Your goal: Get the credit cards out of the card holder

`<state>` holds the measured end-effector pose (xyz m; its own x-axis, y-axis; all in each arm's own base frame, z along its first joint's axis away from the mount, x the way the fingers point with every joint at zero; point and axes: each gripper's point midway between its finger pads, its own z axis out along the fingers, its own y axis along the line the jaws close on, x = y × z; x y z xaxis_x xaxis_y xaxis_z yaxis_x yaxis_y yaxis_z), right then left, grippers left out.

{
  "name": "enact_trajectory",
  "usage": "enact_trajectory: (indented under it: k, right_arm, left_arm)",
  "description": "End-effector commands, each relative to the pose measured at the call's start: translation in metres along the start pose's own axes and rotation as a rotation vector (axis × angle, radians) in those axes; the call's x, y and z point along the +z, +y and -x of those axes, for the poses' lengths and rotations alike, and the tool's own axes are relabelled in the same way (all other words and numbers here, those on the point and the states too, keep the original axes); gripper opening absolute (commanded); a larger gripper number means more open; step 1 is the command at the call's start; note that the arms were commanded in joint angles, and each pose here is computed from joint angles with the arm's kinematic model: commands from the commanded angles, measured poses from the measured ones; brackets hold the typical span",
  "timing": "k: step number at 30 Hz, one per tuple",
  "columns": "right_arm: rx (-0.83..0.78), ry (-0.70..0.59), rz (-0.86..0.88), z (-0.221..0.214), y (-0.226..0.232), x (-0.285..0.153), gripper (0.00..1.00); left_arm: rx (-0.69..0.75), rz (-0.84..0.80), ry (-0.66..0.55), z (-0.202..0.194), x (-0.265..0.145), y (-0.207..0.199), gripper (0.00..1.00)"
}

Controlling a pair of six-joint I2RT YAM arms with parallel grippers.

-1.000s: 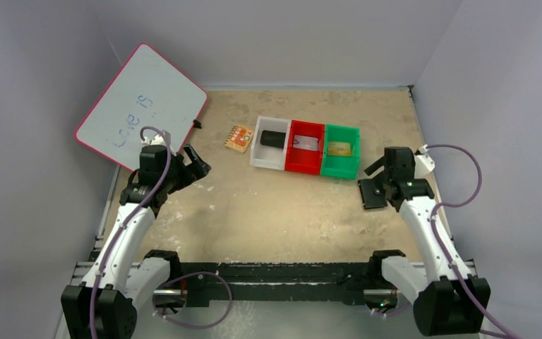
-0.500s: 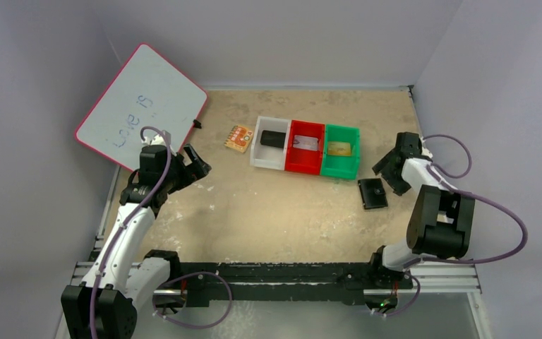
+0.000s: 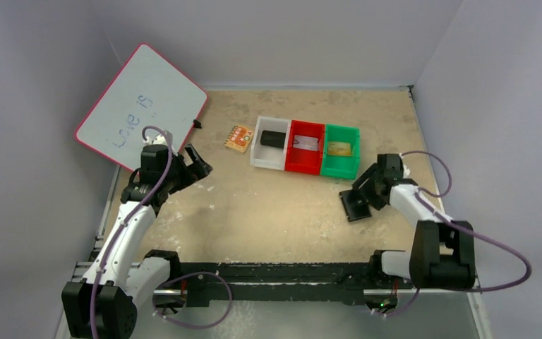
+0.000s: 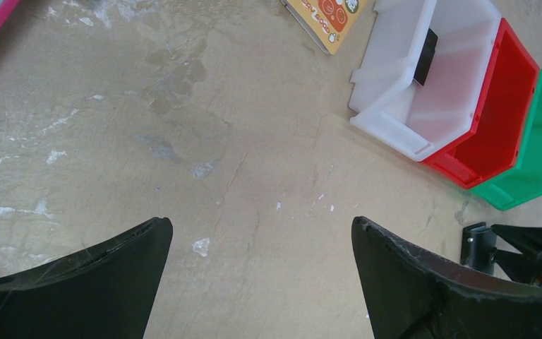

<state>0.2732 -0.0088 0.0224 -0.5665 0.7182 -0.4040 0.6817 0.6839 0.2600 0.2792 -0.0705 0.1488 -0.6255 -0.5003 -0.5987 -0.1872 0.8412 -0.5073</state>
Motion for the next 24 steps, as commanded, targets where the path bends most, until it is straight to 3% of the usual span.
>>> enact_trajectory:
  k: [1, 8, 21, 24]
  right_arm:
    - [0.078, 0.115, 0.072, -0.060, 0.011, -0.020, 0.68]
    - [0.106, 0.134, 0.187, -0.084, 0.017, -0.046, 0.66]
    - [-0.239, 0.188, 0.310, -0.129, 0.066, -0.055, 0.62]
    - [-0.327, 0.169, 0.297, -0.139, 0.082, -0.056, 0.58]
  left_arm:
    - [0.026, -0.036, -0.037, 0.010, 0.000, -0.008, 1.00]
    - [0.029, -0.041, -0.026, 0.007, 0.002, -0.009, 1.00]
    - [0.047, -0.078, 0.022, -0.008, 0.005, -0.019, 0.97]
    - [0.061, -0.096, 0.045, -0.017, 0.006, -0.027, 0.95]
